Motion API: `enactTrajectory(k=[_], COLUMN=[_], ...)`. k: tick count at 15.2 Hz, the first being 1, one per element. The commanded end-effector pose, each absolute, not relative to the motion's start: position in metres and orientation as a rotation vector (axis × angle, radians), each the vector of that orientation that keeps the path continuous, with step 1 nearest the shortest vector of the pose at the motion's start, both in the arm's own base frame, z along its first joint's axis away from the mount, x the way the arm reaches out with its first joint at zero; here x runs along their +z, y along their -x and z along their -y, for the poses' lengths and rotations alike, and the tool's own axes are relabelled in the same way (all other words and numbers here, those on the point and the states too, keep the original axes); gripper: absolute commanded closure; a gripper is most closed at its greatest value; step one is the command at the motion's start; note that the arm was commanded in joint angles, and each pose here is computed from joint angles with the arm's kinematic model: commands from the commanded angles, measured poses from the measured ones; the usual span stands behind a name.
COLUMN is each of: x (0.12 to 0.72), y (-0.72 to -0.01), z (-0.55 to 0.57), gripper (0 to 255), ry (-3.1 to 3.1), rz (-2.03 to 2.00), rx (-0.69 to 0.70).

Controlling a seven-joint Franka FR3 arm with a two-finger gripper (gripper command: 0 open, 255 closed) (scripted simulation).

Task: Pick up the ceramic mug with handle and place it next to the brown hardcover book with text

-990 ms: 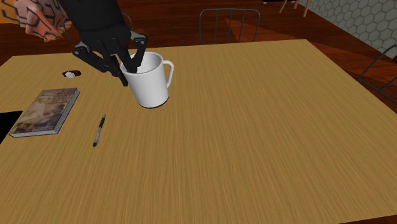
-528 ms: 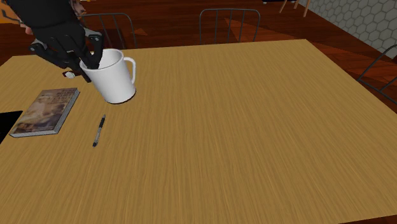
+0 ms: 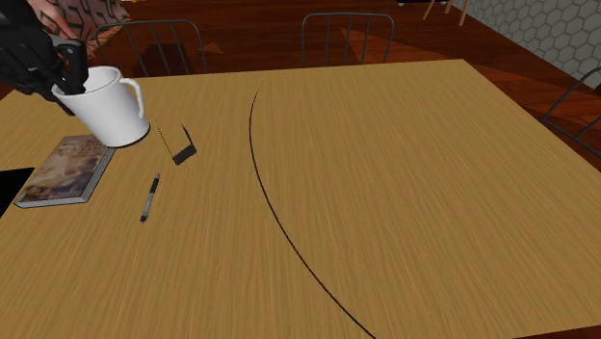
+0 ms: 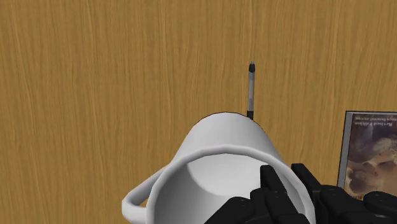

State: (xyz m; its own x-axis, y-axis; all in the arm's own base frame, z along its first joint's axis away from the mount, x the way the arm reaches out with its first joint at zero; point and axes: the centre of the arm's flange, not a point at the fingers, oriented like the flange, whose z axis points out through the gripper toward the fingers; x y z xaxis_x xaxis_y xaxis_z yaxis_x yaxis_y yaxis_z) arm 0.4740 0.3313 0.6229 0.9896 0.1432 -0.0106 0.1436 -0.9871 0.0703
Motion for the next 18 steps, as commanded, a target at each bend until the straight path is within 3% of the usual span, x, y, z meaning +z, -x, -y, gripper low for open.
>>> enactTrajectory(k=[1, 6, 18], x=[0.622, 0.622, 0.559], y=[-0.480, -0.494, -0.494], z=[-0.357, -0.418, -0.418], gripper=[255, 255, 255], ry=[-3.063, -3.063, -3.063], rz=[-0.216, -0.216, -0.216], rx=[-0.008, -0.008, -0.008])
